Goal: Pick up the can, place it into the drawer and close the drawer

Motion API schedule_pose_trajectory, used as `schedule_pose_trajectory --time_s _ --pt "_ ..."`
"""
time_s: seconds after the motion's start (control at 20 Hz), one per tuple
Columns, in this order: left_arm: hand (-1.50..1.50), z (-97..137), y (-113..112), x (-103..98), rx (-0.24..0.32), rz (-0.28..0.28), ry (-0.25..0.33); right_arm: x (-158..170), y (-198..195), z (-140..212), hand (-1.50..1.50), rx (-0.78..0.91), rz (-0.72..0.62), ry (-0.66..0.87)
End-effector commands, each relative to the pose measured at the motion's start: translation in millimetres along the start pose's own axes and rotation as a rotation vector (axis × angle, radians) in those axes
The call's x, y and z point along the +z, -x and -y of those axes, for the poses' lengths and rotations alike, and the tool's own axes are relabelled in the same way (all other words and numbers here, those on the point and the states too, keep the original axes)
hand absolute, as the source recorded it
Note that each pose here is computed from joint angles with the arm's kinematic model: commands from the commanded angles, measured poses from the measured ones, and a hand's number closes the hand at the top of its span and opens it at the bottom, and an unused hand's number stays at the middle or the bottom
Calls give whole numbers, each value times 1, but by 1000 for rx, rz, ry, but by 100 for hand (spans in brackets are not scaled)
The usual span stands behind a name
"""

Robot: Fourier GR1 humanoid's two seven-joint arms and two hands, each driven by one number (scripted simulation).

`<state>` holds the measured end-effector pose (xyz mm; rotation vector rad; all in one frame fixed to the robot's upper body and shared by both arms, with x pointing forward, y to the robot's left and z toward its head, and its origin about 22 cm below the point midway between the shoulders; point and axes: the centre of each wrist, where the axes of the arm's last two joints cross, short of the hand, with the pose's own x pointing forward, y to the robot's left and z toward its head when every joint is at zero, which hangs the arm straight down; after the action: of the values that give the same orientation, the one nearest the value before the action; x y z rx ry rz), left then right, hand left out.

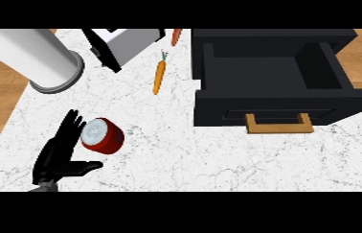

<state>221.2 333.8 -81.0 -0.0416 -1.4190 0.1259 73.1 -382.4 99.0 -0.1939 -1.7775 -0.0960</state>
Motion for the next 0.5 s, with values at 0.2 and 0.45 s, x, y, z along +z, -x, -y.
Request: schedule_pose_trajectory --time_s 0.2,0.45 --pt "-150 4 31 -1 36 -32 6 6 20 -6 -150 -1 9 -2" --pt "-150 6 41 -24 70 -39 13 -3 1 1 -150 8 -13 4"
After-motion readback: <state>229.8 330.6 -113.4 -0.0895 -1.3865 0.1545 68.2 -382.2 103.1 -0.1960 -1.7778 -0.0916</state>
